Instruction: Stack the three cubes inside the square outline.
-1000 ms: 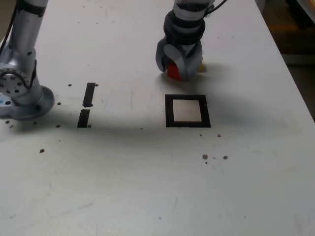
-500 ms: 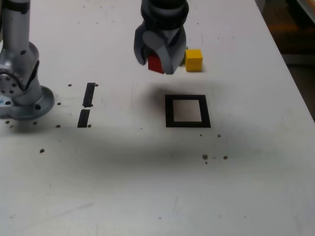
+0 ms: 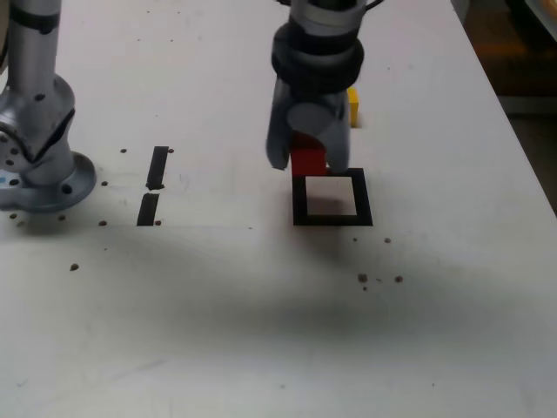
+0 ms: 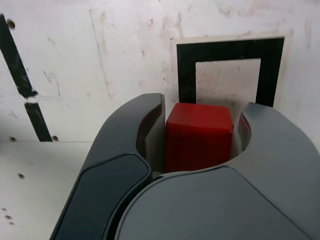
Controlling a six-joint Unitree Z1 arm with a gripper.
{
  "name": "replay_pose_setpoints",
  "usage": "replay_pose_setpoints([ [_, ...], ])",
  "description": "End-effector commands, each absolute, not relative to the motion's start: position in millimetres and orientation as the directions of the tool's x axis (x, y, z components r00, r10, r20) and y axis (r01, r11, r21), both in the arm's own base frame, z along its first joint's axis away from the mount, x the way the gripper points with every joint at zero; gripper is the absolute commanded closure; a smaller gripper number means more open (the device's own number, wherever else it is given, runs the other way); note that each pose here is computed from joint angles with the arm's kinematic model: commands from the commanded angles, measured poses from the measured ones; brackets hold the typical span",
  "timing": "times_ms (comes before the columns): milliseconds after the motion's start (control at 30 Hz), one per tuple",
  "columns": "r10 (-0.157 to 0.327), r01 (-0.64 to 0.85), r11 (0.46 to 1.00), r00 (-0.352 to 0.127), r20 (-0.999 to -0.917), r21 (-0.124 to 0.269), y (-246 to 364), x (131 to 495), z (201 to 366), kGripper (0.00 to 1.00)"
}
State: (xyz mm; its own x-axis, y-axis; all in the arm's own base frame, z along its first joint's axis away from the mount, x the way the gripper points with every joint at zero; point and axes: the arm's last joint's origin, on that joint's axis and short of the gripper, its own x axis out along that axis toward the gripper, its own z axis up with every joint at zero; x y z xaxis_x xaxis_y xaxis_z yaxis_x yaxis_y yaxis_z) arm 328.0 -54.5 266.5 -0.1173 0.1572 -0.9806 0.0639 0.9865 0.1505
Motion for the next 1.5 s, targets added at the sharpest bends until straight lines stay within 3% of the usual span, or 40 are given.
replay_pose_setpoints([
  [0,0.160,0.019,0.987,-0.131,-0.9785,0.159,-56,331,262.4,0.84],
  [433,0.186,0.028,0.983,-0.165,-0.9686,0.183,-60,355,240.2,0.84],
  [767,0.176,0.035,0.984,-0.208,-0.9623,0.172,-62,365,223.5,0.84],
  [1100,0.172,0.051,0.985,-0.207,-0.9632,0.165,-64,372,217.3,0.83],
  [1267,0.176,0.056,0.984,-0.213,-0.9611,0.167,-64,371,216.2,0.71],
  [1467,0.174,0.061,0.984,-0.218,-0.9603,0.165,-64,371,216.1,0.38],
])
